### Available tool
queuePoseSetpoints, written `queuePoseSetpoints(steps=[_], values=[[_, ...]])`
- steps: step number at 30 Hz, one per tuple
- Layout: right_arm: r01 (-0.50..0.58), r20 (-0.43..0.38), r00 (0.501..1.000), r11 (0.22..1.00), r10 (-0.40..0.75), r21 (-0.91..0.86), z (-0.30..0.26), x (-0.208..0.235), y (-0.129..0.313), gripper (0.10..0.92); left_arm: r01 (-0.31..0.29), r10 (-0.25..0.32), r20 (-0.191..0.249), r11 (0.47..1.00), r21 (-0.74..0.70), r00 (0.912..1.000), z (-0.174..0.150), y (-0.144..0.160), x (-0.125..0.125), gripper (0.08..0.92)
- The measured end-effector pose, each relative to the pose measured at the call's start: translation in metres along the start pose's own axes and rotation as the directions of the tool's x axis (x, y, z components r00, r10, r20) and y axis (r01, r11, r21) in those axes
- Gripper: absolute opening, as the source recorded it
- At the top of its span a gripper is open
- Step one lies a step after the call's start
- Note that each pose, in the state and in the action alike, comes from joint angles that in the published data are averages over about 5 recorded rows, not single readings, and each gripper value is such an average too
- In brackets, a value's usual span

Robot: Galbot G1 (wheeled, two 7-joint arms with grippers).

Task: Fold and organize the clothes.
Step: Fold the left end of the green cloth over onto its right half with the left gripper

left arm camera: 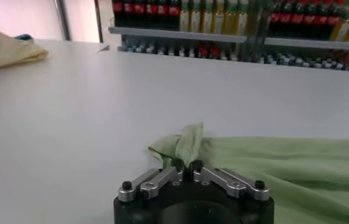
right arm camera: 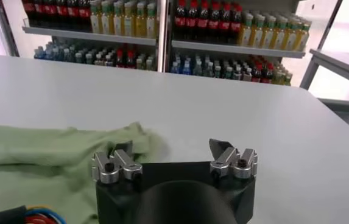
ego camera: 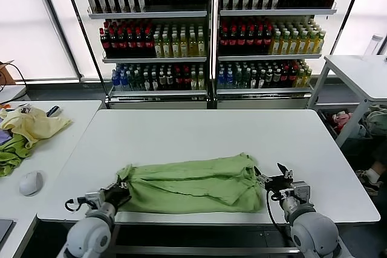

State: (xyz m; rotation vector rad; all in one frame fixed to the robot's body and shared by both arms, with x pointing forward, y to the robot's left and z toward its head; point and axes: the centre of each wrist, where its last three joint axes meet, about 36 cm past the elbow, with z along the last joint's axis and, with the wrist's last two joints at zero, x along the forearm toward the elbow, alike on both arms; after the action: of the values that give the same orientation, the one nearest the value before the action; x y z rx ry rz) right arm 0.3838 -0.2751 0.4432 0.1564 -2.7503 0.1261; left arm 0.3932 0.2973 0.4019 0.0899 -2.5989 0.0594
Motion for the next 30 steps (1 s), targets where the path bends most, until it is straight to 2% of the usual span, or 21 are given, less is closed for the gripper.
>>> queuePoseSetpoints(steps=[4, 9, 11, 13, 15, 18, 21, 26, 30], values=[[0.004, 0.007, 1.000, 1.000, -0.004, -0.002, -0.002, 0.001, 0.001, 0.823, 0.053, -0.052, 0.049, 0.998, -0.019, 0.9974, -0.027, 0.035, -0.001, 0.126], [0.006, 0.010, 1.000, 1.000, -0.006, 0.001, -0.003, 0.002, 0.001, 0.823, 0.122, -0.116, 0.132, 0.992, -0.036, 0.9845, -0.068, 0.076, 0.007, 0.126], [0.006, 0.011, 1.000, 1.000, -0.006, 0.002, -0.003, 0.002, 0.000, 0.823, 0.132, -0.126, 0.157, 0.991, -0.029, 0.9796, -0.081, 0.087, 0.013, 0.126], [0.005, 0.011, 1.000, 1.000, -0.005, 0.003, -0.003, 0.003, 0.000, 0.823, 0.117, -0.113, 0.173, 0.993, -0.010, 0.9783, -0.090, 0.092, 0.019, 0.126], [0.004, 0.011, 1.000, 1.000, -0.004, 0.004, -0.003, 0.003, -0.001, 0.823, 0.076, -0.078, 0.185, 0.997, 0.020, 0.9796, -0.097, 0.092, 0.025, 0.126], [0.002, 0.010, 1.000, 1.000, -0.003, 0.007, -0.002, 0.003, -0.002, 0.823, -0.016, 0.001, 0.200, 0.997, 0.075, 0.9798, -0.101, 0.083, 0.035, 0.126], [0.001, 0.009, 1.000, 1.000, -0.001, 0.009, -0.002, 0.002, -0.003, 0.823, -0.123, 0.093, 0.215, 0.984, 0.130, 0.9723, -0.101, 0.065, 0.044, 0.126], [-0.001, 0.010, 1.000, 1.000, 0.001, 0.009, -0.001, 0.000, -0.005, 0.823, -0.284, 0.235, 0.238, 0.937, 0.204, 0.9426, -0.096, 0.026, 0.055, 0.126], [-0.001, 0.008, 1.000, 1.000, 0.001, 0.010, 0.001, -0.001, -0.005, 0.823, -0.377, 0.320, 0.240, 0.891, 0.252, 0.9166, -0.086, -0.003, 0.056, 0.126]])
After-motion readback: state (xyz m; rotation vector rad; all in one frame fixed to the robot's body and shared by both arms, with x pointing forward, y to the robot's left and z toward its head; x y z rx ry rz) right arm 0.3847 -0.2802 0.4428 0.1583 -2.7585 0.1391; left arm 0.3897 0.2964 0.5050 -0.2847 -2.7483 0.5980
